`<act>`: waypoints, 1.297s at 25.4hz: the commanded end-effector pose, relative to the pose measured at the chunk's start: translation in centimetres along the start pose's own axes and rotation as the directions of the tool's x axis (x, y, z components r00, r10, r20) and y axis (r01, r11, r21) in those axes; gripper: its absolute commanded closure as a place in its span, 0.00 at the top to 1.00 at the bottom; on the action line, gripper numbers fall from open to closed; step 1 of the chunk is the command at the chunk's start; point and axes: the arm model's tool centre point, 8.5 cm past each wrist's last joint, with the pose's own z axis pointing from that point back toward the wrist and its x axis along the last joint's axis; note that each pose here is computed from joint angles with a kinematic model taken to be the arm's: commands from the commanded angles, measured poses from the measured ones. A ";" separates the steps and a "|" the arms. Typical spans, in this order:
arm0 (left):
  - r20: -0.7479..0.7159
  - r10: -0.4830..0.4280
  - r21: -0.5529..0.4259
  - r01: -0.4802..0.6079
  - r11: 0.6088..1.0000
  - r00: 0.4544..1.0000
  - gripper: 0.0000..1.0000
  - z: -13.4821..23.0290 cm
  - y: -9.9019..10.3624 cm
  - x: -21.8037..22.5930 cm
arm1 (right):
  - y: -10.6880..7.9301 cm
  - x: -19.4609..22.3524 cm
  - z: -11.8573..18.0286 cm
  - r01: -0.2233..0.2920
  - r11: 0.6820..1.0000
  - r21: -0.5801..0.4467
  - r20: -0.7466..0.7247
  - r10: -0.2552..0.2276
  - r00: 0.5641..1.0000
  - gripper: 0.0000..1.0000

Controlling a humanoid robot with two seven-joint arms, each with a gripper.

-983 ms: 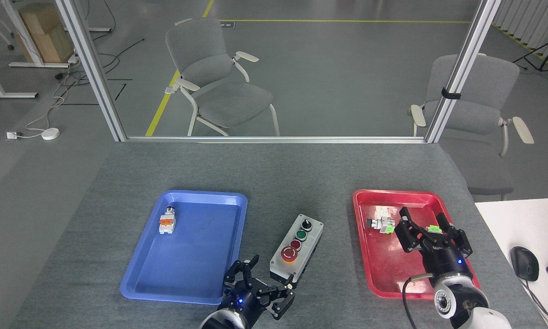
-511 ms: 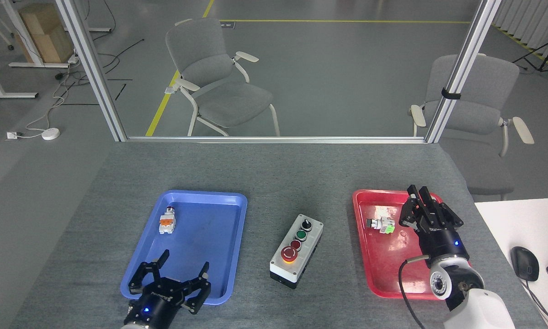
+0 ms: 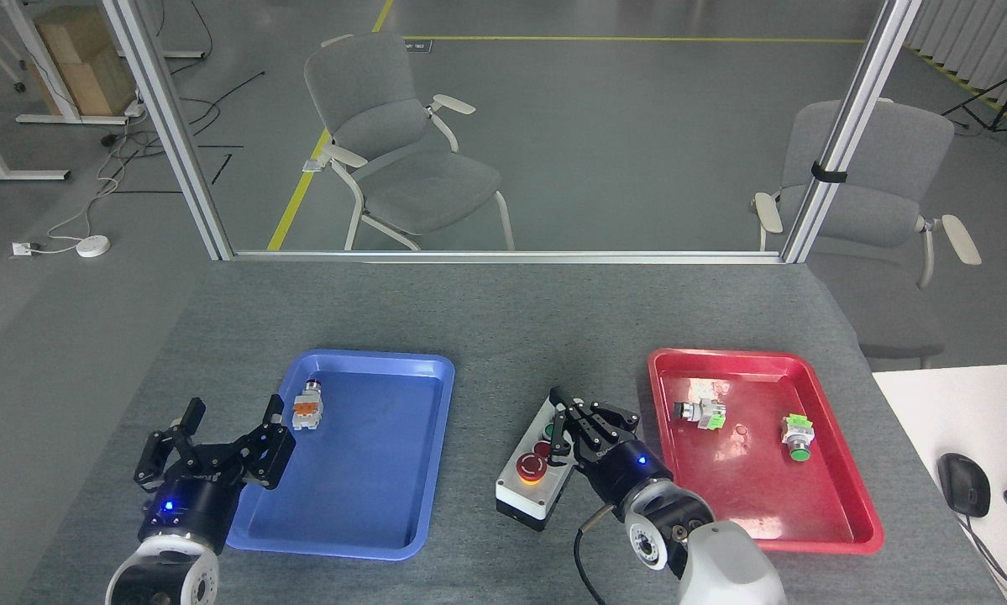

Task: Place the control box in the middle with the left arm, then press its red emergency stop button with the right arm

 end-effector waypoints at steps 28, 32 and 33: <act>0.047 0.098 -0.004 -0.098 0.995 0.994 0.99 0.7 -1.9 4.5 | 5.7 2.1 -0.7 0.053 0.987 0.154 0.035 -0.059 0.998 0.00; 0.092 0.108 -0.073 -0.101 0.992 0.990 0.99 2.5 -4.2 6.5 | -0.3 -1.0 -2.6 0.124 0.992 -0.018 -0.062 -0.125 0.990 1.00; 0.095 0.109 -0.089 -0.101 0.991 0.989 0.99 2.9 -4.8 6.7 | -1.8 -1.7 -2.7 0.156 0.985 -0.068 -0.078 -0.161 0.984 1.00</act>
